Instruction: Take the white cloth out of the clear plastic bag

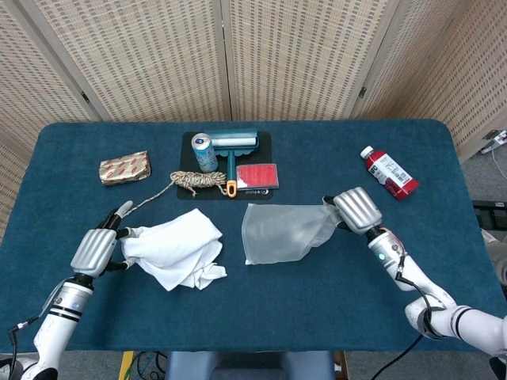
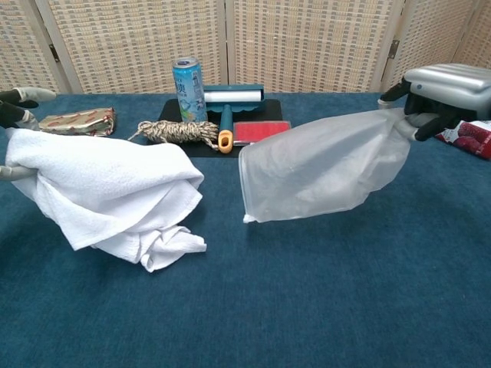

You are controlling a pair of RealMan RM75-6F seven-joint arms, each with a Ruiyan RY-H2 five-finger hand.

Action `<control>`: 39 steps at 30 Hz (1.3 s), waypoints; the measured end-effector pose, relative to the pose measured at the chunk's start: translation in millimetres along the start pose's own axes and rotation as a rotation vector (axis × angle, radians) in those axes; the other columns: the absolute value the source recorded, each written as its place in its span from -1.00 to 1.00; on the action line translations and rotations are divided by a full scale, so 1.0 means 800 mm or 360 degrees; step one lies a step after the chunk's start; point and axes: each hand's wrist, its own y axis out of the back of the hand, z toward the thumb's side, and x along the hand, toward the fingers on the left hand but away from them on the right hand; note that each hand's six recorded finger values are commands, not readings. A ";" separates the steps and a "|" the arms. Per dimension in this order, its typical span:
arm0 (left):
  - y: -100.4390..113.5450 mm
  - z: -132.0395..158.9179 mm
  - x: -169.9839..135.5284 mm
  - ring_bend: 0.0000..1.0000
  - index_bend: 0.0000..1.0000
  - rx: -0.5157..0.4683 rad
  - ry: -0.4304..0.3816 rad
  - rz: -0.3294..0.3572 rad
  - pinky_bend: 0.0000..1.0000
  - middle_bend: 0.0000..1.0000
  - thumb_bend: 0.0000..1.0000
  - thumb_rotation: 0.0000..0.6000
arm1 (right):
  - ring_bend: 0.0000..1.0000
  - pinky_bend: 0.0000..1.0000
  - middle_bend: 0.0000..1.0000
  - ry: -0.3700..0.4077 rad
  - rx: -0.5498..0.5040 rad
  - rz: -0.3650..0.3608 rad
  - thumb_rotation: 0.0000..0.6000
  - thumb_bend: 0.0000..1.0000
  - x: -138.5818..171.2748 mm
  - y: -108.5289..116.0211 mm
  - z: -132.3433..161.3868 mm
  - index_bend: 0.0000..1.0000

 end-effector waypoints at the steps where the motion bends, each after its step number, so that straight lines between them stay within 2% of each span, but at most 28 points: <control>1: 0.001 -0.001 0.000 -1.00 0.35 -0.0002 0.0004 0.0004 -0.58 -1.00 -0.33 1.00 | 1.00 1.00 1.00 -0.0018 -0.0001 -0.0003 1.00 0.25 0.005 0.000 -0.005 0.33; 5: 0.002 -0.003 -0.001 -1.00 0.35 0.0001 0.0011 0.0008 -0.58 -1.00 -0.33 1.00 | 1.00 1.00 1.00 -0.0071 -0.0003 -0.0007 1.00 0.19 0.023 -0.001 -0.020 0.33; 7: 0.002 -0.003 -0.001 -1.00 0.34 0.0010 0.0010 0.0006 -0.58 -1.00 -0.33 1.00 | 1.00 1.00 1.00 -0.0094 0.0001 -0.0006 1.00 0.10 0.031 -0.002 -0.026 0.33; 9: 0.002 -0.003 -0.001 -1.00 0.34 0.0013 0.0010 0.0006 -0.58 -1.00 -0.33 1.00 | 1.00 1.00 1.00 -0.0106 0.0004 -0.0009 1.00 -0.01 0.036 -0.004 -0.030 0.23; 12: 0.001 -0.003 -0.002 -1.00 0.30 0.0017 0.0014 0.0006 -0.58 -1.00 -0.33 1.00 | 0.98 1.00 1.00 -0.0119 0.0020 -0.0006 1.00 -0.18 0.043 -0.006 -0.035 -0.08; 14: 0.001 -0.004 -0.003 -1.00 0.18 0.0017 0.0015 0.0006 -0.58 -1.00 -0.34 1.00 | 0.88 0.93 0.94 -0.0130 0.0035 0.0002 1.00 -0.66 0.046 -0.007 -0.038 -0.46; 15: 0.001 -0.004 -0.004 -1.00 0.10 0.0019 0.0013 0.0005 -0.58 -1.00 -0.34 1.00 | 0.82 0.89 0.89 -0.0136 0.0045 0.0005 1.00 -0.81 0.047 -0.008 -0.039 -0.60; 16: 0.001 -0.005 -0.005 -1.00 -0.08 0.0019 0.0010 0.0003 -0.58 -1.00 -0.35 1.00 | 0.71 0.78 0.76 -0.0145 0.0061 0.0011 1.00 -0.98 0.049 -0.008 -0.041 -0.82; 18: 0.002 -0.006 -0.006 -1.00 -0.35 0.0015 0.0005 -0.0002 -0.58 -1.00 -0.35 1.00 | 0.52 0.63 0.53 -0.0161 0.0089 0.0018 1.00 -1.00 0.053 -0.007 -0.044 -0.98; 19: 0.002 -0.007 -0.008 -1.00 -0.55 0.0020 0.0002 -0.0005 -0.58 -1.00 -0.39 1.00 | 0.40 0.56 0.37 -0.0173 0.0105 0.0021 1.00 -1.00 0.056 -0.007 -0.046 -1.00; 22: 0.005 -0.013 -0.011 -1.00 -0.90 0.0037 0.0007 -0.0004 -0.58 -1.00 -0.54 1.00 | 0.10 0.47 -0.05 -0.0198 0.0123 0.0013 1.00 -1.00 0.067 -0.002 -0.050 -1.00; 24: 0.006 -0.014 -0.012 -1.00 -0.99 0.0050 0.0012 0.0001 -0.58 -1.00 -0.66 1.00 | -0.12 0.40 -0.32 -0.0211 0.0129 -0.0001 1.00 -1.00 0.073 0.003 -0.052 -1.00; 28: 0.010 -0.017 -0.015 -1.00 -1.00 0.0091 0.0019 0.0011 -0.58 -1.00 -0.82 1.00 | -0.45 0.18 -0.65 -0.0237 0.0151 -0.0031 1.00 -1.00 0.087 0.014 -0.055 -1.00; 31: 0.013 -0.021 -0.017 -1.00 -1.00 0.0133 0.0035 0.0012 -0.58 -1.00 -0.85 1.00 | -0.57 0.01 -0.70 -0.0257 0.0169 -0.0053 1.00 -1.00 0.097 0.023 -0.057 -1.00; 34: 0.020 -0.029 -0.022 -1.00 -1.00 0.0175 0.0066 0.0014 -0.58 -1.00 -0.85 1.00 | -0.60 -0.09 -0.71 -0.0281 0.0184 -0.0092 1.00 -1.00 0.111 0.034 -0.059 -1.00; 39: 0.033 -0.044 -0.035 -1.00 -1.00 0.0238 0.0122 0.0029 -0.58 -1.00 -0.85 1.00 | -0.60 -0.11 -0.62 -0.0334 0.0198 -0.0171 1.00 -1.00 0.138 0.051 -0.065 -0.92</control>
